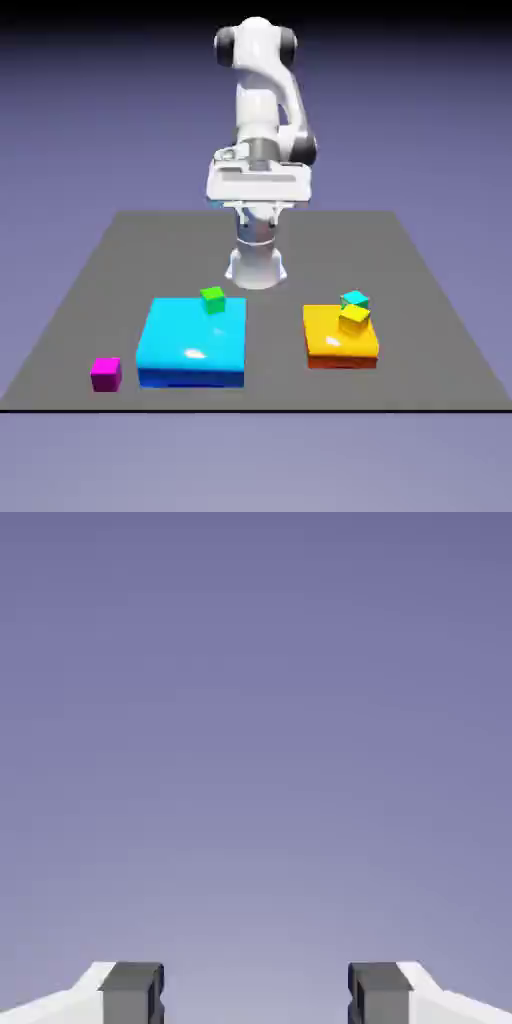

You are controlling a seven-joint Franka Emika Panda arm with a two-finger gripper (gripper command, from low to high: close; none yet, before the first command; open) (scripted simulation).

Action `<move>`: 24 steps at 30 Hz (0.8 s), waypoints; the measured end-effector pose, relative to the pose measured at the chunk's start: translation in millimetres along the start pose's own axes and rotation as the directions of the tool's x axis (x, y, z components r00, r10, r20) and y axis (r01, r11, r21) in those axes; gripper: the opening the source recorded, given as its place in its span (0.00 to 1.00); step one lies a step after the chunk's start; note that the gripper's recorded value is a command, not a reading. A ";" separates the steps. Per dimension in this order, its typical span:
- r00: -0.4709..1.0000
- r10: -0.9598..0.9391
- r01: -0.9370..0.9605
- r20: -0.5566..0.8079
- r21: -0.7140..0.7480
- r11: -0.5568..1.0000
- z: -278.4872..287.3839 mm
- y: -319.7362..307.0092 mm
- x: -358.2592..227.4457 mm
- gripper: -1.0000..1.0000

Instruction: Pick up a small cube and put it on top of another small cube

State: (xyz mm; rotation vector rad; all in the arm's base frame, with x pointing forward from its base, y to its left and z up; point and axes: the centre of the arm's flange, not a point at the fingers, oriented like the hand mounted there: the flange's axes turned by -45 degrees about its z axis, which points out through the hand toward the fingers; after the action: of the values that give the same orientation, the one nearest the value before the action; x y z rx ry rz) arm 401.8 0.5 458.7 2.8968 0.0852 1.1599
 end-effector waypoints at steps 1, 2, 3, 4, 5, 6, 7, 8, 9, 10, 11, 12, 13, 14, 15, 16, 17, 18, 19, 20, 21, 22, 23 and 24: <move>1.000 -0.004 0.004 0.030 -0.004 1.000 7.1 4.2 7.3 0.50; 0.998 -0.008 0.008 0.059 -0.008 1.000 14.3 8.7 14.3 0.50; 0.996 -0.012 0.013 0.089 -0.011 1.000 21.7 13.3 21.0 0.50; 0.993 -0.015 0.017 0.119 -0.014 1.000 29.2 18.2 27.3 0.50; 0.989 -0.018 0.021 0.148 -0.018 1.000 36.9 23.3 33.4 0.50; 0.984 -0.021 0.025 0.178 -0.020 0.999 44.7 28.6 39.2 0.50; 0.978 -0.024 0.029 0.207 -0.023 0.999 52.7 34.0 44.6 0.50; 0.971 -0.026 0.033 0.237 -0.026 0.999 60.7 39.7 49.7 0.50; 0.963 -0.029 0.037 0.266 -0.028 0.999 68.8 45.6 54.5 0.50; 0.955 -0.031 0.041 0.295 -0.030 0.999 77.0 51.6 58.9 0.50; 0.945 -0.033 0.045 0.324 -0.032 0.998 85.3 57.8 62.9 0.50; 0.935 -0.034 0.049 0.353 -0.033 0.998 93.7 64.0 66.7 0.50; 0.924 -0.034 0.052 0.381 -0.035 0.998 102.0 71.1 69.9 0.50; 0.912 -0.032 0.053 0.410 -0.039 0.998 110.2 79.5 72.6 0.50; 0.899 -0.035 0.058 0.437 -0.038 0.998 118.8 85.1 75.4 0.50; 0.885 -0.036 0.061 0.465 -0.039 0.997 127.2 91.9 77.6 0.50; 0.870 -0.036 0.064 0.492 -0.039 0.997 135.7 99.0 79.5 0.50; 0.854 -0.036 0.066 0.519 -0.040 0.997 144.0 106.6 80.9 0.50; 0.838 -0.036 0.069 0.545 -0.040 0.997 152.4 113.6 82.1 0.50; 0.820 -0.037 0.072 0.571 -0.040 0.997 160.9 120.3 82.9 0.50; 0.802 -0.037 0.075 0.596 -0.039 0.996 169.3 127.1 83.4 0.50; 0.783 -0.038 0.078 0.621 -0.038 0.996 177.6 133.9 83.6 0.50; 0.763 -0.037 0.080 0.645 -0.037 0.996 185.9 141.1 83.3 0.50; 0.742 -0.037 0.082 0.669 -0.036 0.996 194.0 148.5 82.6 0.50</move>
State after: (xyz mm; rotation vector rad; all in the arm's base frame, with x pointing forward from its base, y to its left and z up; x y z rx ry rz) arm 601.8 -142.6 381.0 3.0187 0.1197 0.0469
